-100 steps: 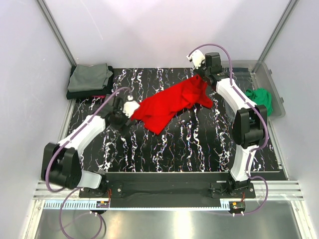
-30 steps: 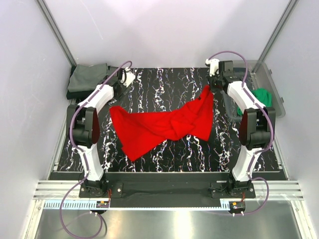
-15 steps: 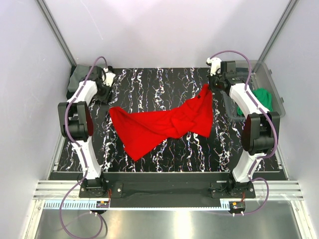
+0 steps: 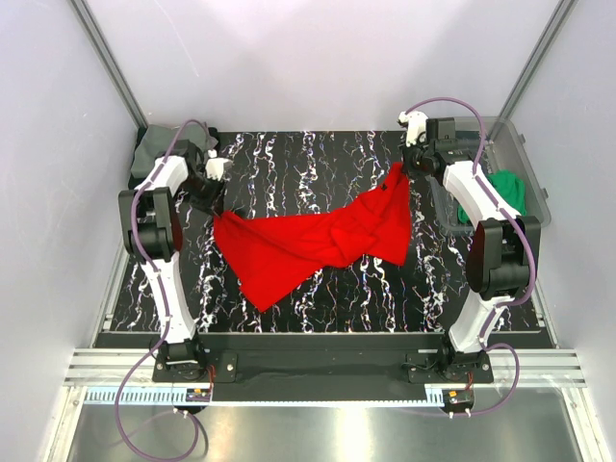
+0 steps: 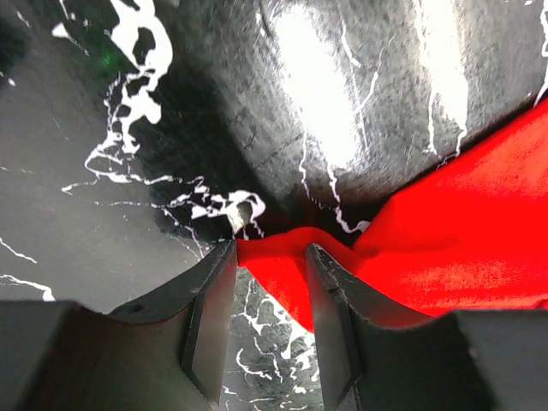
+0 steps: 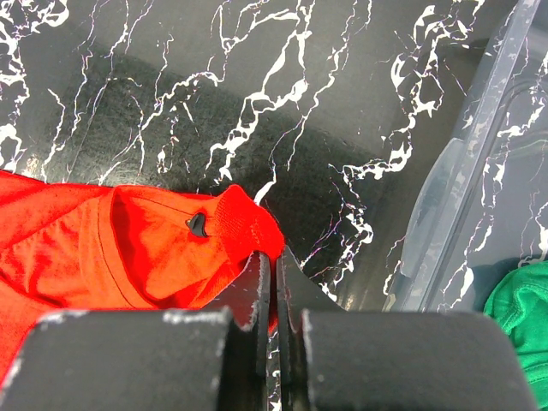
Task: Fold and stack the t-shirts
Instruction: Flatten the tshirt out
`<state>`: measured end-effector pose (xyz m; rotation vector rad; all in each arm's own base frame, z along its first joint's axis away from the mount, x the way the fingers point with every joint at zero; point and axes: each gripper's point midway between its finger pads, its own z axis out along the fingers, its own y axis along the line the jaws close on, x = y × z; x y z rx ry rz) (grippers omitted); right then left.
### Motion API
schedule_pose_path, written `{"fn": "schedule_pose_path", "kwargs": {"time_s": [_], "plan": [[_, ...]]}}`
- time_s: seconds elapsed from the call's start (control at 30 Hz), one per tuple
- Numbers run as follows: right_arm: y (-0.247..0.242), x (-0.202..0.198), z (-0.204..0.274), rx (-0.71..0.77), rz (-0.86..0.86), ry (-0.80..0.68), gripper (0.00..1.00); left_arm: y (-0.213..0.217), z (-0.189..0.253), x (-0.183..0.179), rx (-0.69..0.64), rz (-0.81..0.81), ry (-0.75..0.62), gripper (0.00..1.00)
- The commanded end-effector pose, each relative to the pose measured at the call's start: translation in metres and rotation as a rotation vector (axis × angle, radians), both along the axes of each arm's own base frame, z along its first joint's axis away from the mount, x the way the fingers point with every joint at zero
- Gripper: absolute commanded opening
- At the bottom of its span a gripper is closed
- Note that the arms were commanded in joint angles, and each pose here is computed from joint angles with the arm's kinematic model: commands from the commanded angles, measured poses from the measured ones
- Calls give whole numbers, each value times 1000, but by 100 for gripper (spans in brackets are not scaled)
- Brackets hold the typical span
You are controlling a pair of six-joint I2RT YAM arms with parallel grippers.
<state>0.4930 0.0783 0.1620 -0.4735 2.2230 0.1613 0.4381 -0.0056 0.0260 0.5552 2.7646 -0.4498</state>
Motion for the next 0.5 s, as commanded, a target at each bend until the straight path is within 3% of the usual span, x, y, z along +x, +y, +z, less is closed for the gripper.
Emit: {"fn": "schedule_pose_path", "kwargs": {"time_s": [0.0,0.27,0.47], "plan": [[3,-3,28,9,9,-62,0,0,18,14,-51,-11,-54,42],[5,-4,27,16,12,-58,0,6,7,19,-50,-18,-45,43],[4,-2,27,13,13,-60,0,9,-2,21,-59,-10,-28,36]]}}
